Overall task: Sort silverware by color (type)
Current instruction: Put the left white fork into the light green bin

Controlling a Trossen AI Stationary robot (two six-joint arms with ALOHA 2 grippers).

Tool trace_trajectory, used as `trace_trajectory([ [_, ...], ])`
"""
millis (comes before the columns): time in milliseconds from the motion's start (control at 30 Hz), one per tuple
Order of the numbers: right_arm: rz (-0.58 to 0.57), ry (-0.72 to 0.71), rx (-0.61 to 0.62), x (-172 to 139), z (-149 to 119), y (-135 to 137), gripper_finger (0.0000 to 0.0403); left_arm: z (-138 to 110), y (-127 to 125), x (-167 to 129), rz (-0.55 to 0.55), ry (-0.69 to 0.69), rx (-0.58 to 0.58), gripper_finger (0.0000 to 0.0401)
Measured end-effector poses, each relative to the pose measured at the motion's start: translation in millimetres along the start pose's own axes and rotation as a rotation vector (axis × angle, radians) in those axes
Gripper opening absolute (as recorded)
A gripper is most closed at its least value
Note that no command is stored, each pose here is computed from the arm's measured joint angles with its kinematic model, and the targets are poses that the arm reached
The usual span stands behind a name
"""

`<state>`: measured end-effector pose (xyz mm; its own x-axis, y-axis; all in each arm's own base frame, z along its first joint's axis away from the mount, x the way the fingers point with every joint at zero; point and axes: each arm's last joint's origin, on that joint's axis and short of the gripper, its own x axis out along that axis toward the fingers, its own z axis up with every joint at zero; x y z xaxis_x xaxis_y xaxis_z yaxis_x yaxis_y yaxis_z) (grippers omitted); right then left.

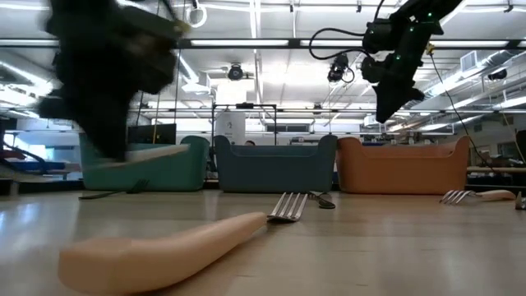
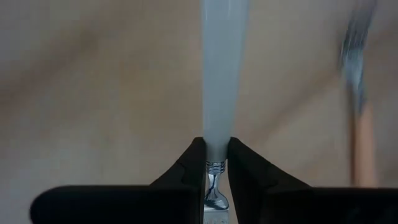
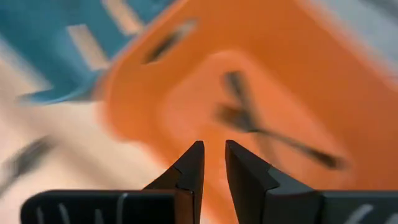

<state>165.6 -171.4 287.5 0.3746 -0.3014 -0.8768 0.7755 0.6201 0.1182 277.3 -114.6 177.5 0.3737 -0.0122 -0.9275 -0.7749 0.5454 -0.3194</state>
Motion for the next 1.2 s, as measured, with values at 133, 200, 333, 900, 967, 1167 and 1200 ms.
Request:
trace_trajectory([
  [133,0.210,0.038,-0.014,0,-2,10,0.0074,41,1,4,-0.061,-0.096,-0.007,0.0052],
  [200,0.284,0.049,-0.036,-1,-3,14,0.0074,62,3,4,-0.104,-0.142,-0.007,0.0052],
  [333,0.393,0.060,-0.104,-2,-5,24,0.0074,109,8,2,-0.204,-0.278,-0.032,0.0052],
  [900,0.455,-0.293,-0.374,-7,19,61,0.0099,214,50,-23,-0.394,-0.657,-0.216,0.0052],
  [967,0.463,-0.353,-0.341,-9,26,64,0.0109,218,53,-24,-0.383,-0.676,-0.192,0.0052],
  [1167,0.535,-0.448,-0.134,0,45,74,0.0131,231,57,-33,-0.410,-0.775,-0.090,0.0052],
  [1200,0.553,-0.453,-0.093,3,48,77,0.0132,233,57,-35,-0.420,-0.792,-0.071,0.0052],
])
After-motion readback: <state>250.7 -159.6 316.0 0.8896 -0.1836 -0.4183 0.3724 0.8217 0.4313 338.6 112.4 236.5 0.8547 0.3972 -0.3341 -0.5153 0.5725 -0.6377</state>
